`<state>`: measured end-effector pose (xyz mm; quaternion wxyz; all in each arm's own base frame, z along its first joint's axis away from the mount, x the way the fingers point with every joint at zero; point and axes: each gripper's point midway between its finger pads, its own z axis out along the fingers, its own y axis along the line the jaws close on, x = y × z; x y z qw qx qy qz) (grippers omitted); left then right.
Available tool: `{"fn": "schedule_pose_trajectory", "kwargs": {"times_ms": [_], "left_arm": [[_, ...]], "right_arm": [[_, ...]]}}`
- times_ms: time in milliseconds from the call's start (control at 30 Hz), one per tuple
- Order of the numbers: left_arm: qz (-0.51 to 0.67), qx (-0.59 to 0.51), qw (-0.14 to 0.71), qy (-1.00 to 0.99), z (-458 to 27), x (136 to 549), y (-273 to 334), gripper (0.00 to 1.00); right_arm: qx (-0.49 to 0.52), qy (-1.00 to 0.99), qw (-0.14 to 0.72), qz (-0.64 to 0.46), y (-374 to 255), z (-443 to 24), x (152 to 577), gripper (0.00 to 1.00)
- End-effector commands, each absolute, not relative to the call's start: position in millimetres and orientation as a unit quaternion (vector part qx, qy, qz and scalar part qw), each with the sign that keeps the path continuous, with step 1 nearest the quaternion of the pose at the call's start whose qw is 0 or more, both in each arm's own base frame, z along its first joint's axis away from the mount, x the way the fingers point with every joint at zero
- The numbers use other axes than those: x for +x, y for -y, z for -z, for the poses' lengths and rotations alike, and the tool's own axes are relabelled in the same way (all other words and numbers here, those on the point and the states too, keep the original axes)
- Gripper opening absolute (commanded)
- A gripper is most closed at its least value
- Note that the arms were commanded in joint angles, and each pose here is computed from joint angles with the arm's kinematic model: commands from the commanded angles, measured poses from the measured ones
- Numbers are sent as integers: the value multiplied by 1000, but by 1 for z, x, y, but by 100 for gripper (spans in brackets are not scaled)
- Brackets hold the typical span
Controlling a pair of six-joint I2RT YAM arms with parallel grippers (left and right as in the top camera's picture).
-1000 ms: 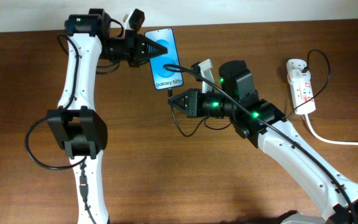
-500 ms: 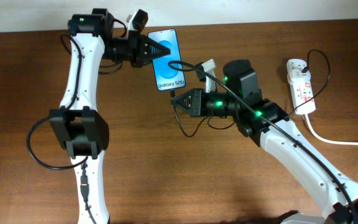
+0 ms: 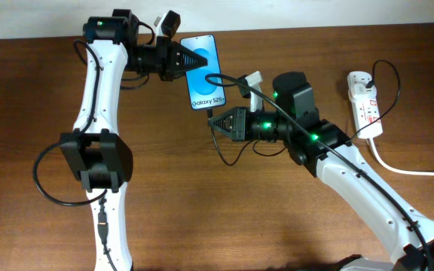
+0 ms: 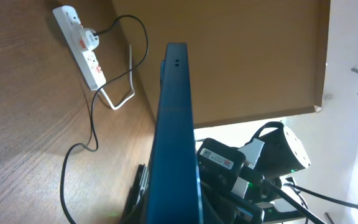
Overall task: Plug charger to phone and switch on socket
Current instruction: 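Push the USB-C plug into the phone's bottom port with the right gripper, then lower the phone onto the table with the left gripper and release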
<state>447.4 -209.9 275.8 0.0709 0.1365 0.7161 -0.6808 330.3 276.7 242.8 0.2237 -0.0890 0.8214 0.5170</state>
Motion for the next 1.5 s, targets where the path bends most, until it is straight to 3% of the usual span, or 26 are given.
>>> {"fn": "schedule_pose_trajectory", "kwargs": {"times_ms": [0,133,267,500,600,667,1067,1367,1467], "left_arm": [[675,162,61,-717,-281,433,230,0],[657,163,61,-734,-273,435,227,0],[653,164,61,-737,-271,435,226,0],[643,166,60,-746,-266,435,226,0],[633,165,56,-754,-262,435,225,0],[627,166,56,-759,-259,435,224,0],[522,170,10,-836,-193,434,218,0],[495,113,-38,-861,-129,449,219,0],[429,87,-48,-898,-100,457,208,0]], "right_arm": [[-73,-817,281,-498,-262,-256,357,6],[-82,-812,265,-514,-262,-258,352,14],[-94,-804,255,-529,-259,-262,348,37],[-106,-798,249,-539,-255,-264,345,49],[-110,-800,249,-534,-254,-261,344,70],[-109,-805,248,-528,-252,-257,344,75],[-66,-831,236,-500,-226,-239,353,79],[-63,-846,220,-481,-222,-226,347,79],[-63,-847,219,-480,-222,-225,346,79]]}}
